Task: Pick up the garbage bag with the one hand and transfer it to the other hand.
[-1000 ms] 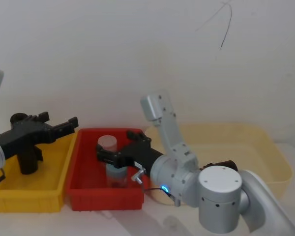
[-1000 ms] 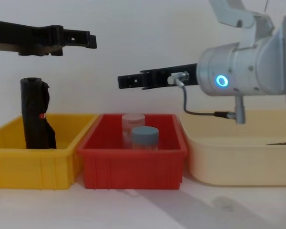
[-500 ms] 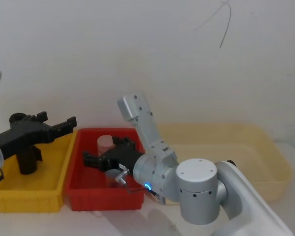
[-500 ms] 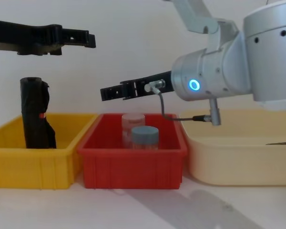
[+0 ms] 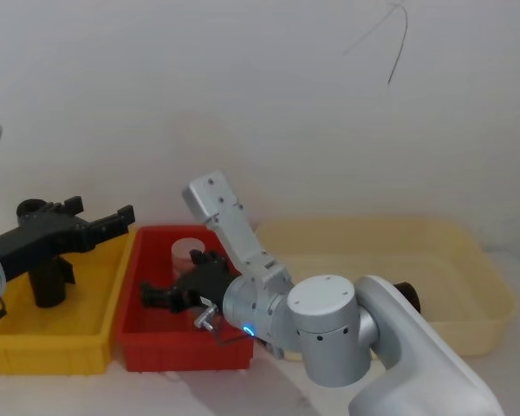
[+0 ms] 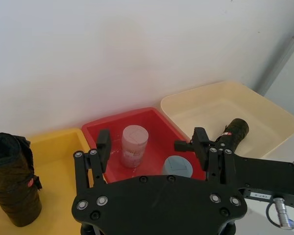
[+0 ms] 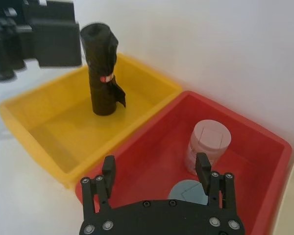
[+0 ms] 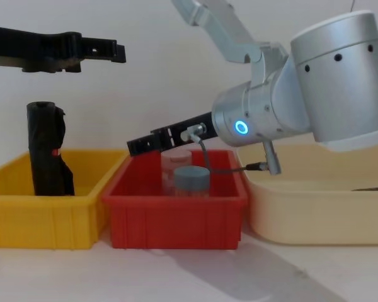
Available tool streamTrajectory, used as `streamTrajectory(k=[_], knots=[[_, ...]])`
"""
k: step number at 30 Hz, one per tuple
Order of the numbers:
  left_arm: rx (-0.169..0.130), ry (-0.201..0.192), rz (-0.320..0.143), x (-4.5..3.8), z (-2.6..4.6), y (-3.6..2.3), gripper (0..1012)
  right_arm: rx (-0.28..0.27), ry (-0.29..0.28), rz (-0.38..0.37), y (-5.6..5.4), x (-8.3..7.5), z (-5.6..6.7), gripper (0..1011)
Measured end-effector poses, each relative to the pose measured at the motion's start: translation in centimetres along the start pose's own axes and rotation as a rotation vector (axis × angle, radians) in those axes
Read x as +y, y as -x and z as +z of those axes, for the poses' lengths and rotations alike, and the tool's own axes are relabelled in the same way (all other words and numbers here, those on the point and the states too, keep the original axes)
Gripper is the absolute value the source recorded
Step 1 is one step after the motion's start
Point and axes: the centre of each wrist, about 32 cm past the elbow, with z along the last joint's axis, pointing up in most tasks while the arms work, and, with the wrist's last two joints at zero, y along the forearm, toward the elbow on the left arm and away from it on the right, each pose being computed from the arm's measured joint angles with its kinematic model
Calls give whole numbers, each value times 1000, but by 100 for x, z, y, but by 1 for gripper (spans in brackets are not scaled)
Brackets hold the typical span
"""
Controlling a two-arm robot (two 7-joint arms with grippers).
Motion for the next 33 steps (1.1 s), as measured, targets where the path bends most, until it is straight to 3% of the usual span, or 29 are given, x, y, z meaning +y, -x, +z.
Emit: streamTrajectory(k=[19,33], knots=[[0,0,0,0,0,0,1001,-102,72,-44,-154,133,-129,1001],[0,0,0,-1,0,0,1001,-114,123,-51,-243,124,-195,1001]])
